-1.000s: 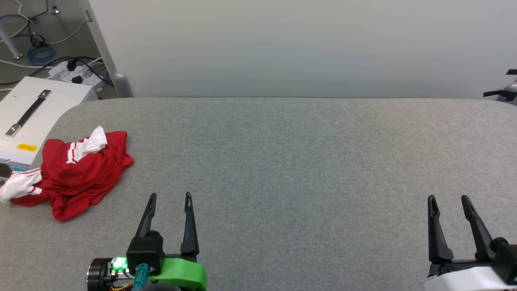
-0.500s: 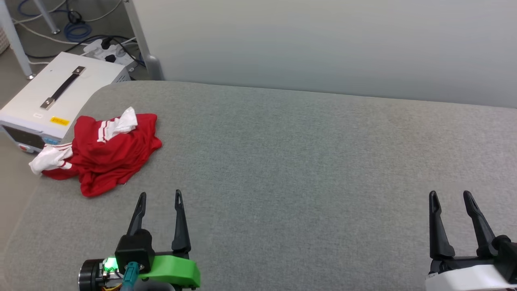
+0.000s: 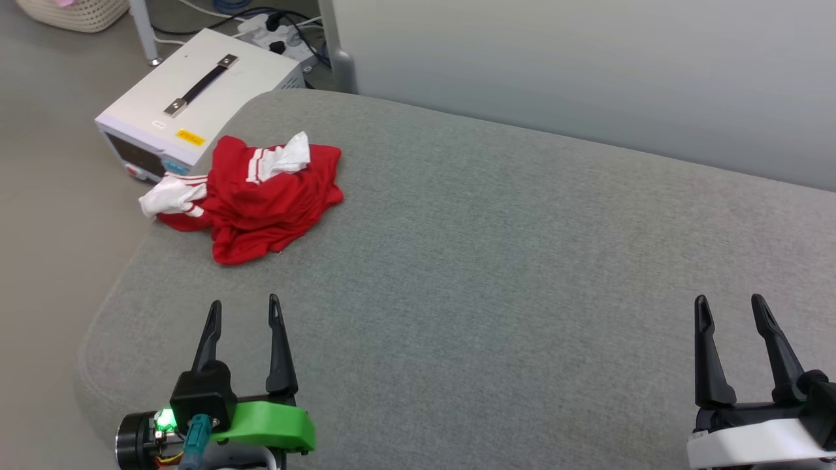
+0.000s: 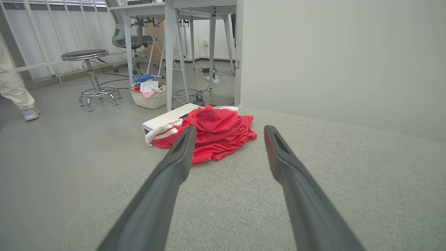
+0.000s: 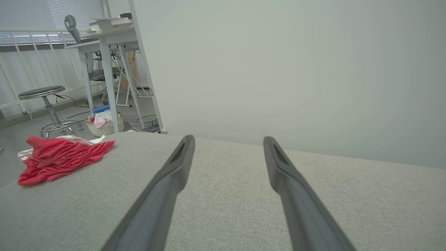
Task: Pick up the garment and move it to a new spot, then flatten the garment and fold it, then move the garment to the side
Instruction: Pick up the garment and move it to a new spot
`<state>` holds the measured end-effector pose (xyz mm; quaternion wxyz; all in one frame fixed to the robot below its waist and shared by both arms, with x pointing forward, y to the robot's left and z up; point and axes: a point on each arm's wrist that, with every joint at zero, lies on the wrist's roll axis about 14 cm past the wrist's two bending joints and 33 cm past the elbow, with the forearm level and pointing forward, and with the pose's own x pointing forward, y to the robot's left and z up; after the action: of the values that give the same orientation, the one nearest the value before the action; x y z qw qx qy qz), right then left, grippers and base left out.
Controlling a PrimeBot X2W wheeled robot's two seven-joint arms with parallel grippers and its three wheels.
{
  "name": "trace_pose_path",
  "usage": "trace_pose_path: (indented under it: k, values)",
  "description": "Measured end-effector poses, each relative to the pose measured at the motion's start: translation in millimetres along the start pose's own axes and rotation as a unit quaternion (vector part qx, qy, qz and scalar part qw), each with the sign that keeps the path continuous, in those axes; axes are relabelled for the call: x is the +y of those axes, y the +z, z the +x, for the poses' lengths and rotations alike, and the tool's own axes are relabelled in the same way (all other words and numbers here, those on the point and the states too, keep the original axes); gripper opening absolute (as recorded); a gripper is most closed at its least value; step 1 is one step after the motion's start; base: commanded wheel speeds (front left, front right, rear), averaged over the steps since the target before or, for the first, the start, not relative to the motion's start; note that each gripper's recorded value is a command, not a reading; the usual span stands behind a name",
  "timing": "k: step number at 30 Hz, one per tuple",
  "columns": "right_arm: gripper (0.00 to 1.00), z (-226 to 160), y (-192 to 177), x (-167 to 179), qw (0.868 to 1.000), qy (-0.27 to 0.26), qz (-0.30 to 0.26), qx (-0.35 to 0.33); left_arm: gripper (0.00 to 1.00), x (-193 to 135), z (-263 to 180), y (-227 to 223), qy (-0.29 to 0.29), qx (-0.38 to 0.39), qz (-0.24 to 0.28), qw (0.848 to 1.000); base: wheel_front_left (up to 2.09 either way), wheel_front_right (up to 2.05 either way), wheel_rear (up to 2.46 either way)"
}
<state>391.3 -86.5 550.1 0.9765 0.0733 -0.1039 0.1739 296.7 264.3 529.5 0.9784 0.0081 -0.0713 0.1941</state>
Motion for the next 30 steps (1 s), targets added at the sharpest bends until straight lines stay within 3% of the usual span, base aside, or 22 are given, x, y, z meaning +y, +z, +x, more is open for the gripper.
trace_pose_path:
  k: [18,26,30]
  values:
    - [1.0,36,-23,66,0.994,0.103,0.033,0.017,1.0,75,-34,5,0.119,0.006,0.021,0.993,0.0,0.0,0.0]
    - [1.0,38,-28,73,0.993,0.113,0.034,0.021,1.0,78,-31,6,0.122,0.005,0.016,0.992,0.0,0.0,0.0]
    - [1.0,41,-28,69,0.993,0.11,0.023,0.016,1.0,80,-1,27,0.106,-0.032,0.006,0.994,0.0,0.0,0.0]
